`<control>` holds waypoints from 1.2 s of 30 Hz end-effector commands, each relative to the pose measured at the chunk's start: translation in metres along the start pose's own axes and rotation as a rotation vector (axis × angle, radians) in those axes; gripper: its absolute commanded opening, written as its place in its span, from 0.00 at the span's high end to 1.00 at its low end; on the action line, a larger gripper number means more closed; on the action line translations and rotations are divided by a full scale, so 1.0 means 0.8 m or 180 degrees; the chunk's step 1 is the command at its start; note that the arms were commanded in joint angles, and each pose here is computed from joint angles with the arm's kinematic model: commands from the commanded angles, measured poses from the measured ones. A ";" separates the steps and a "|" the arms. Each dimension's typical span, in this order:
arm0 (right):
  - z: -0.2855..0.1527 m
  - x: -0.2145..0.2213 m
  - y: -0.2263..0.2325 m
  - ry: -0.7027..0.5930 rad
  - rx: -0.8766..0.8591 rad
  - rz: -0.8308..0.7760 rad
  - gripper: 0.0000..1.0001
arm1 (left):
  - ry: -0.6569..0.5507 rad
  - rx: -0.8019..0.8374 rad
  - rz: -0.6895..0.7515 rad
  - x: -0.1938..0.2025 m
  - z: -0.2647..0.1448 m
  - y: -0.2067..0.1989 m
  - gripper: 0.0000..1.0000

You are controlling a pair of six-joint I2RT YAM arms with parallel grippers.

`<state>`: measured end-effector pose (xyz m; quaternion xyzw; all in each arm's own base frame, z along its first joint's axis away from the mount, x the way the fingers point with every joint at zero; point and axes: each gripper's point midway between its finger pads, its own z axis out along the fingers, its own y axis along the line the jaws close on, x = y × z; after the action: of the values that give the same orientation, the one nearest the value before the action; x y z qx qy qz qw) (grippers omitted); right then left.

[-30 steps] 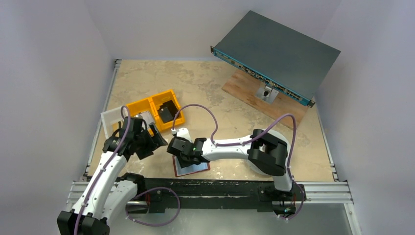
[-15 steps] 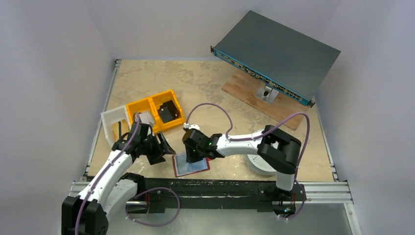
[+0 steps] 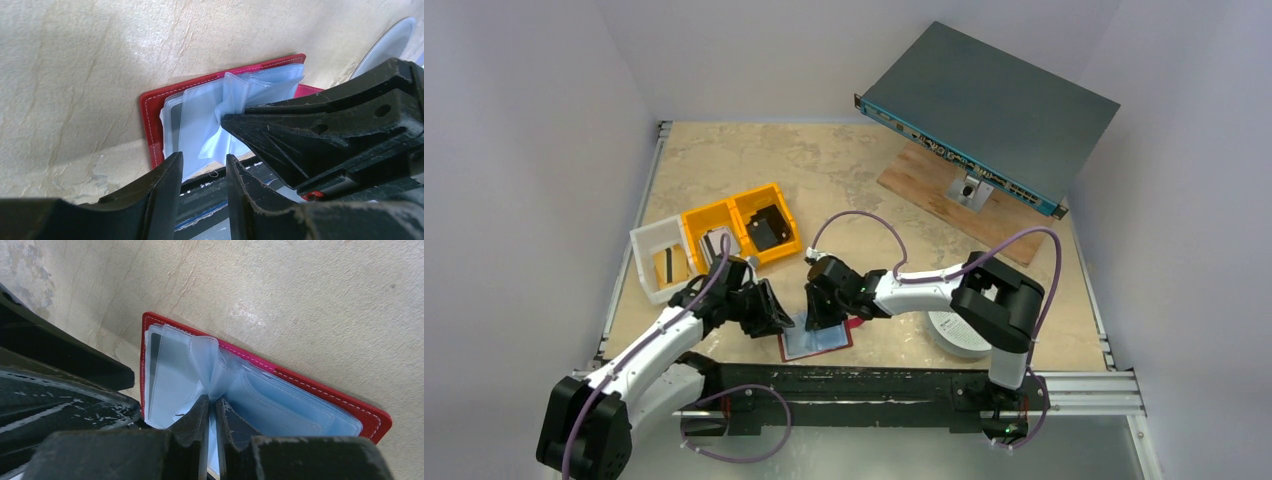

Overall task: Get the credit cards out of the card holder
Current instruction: Remove the credit card from the card holder.

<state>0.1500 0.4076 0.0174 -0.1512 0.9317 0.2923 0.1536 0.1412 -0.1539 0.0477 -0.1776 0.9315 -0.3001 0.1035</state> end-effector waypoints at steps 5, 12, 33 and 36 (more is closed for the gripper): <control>0.013 0.034 -0.048 0.0210 0.0322 0.0013 0.94 | 0.0018 -0.0122 0.0137 0.000 0.020 0.004 0.65; 0.013 0.037 -0.050 0.0219 0.0301 0.0038 0.94 | 0.0075 -0.0152 0.0186 0.004 0.033 0.009 0.65; 0.012 0.035 -0.045 0.0225 0.0221 0.0072 0.93 | 0.0095 -0.0103 0.0187 0.007 0.045 -0.007 0.85; 0.006 0.026 -0.037 0.0177 0.0152 0.0082 0.89 | 0.0013 -0.0231 0.0170 0.002 0.041 0.001 0.98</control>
<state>0.1512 0.4062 0.0178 -0.1437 0.9268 0.3144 0.1471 0.1436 -0.1790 0.0220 -0.1467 0.9428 -0.2877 0.0825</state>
